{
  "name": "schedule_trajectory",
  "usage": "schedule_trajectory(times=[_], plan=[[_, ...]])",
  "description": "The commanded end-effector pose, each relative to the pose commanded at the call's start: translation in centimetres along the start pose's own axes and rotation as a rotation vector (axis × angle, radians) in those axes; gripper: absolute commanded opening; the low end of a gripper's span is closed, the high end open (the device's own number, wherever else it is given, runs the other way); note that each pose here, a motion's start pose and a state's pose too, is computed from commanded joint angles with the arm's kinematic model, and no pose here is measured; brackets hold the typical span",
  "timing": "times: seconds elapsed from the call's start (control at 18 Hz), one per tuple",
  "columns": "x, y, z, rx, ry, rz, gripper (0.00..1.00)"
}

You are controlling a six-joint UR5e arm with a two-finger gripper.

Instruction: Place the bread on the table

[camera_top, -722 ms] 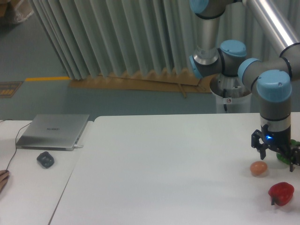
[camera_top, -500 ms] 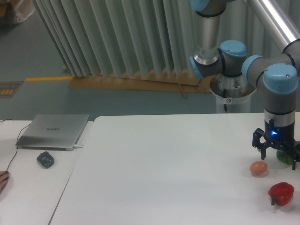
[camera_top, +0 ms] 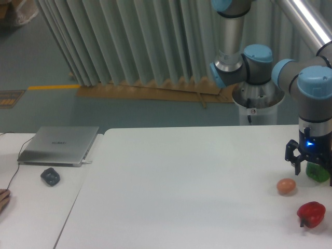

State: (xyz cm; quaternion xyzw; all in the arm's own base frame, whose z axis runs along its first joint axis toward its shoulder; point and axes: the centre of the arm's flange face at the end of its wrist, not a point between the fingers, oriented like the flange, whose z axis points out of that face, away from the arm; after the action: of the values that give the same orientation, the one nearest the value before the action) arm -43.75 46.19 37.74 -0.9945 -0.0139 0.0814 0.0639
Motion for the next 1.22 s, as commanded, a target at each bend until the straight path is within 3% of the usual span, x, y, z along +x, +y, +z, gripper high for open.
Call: schedule_trajectory(times=[1.0, 1.11, 1.22], plan=[[0.3, 0.6, -0.5, -0.008, -0.004, -0.008, 1.00], [-1.6, 2.4, -0.7, -0.029, -0.024, -0.005, 1.00], [-4.2, 4.4, -1.1, -0.025, -0.025, 0.226, 1.00]])
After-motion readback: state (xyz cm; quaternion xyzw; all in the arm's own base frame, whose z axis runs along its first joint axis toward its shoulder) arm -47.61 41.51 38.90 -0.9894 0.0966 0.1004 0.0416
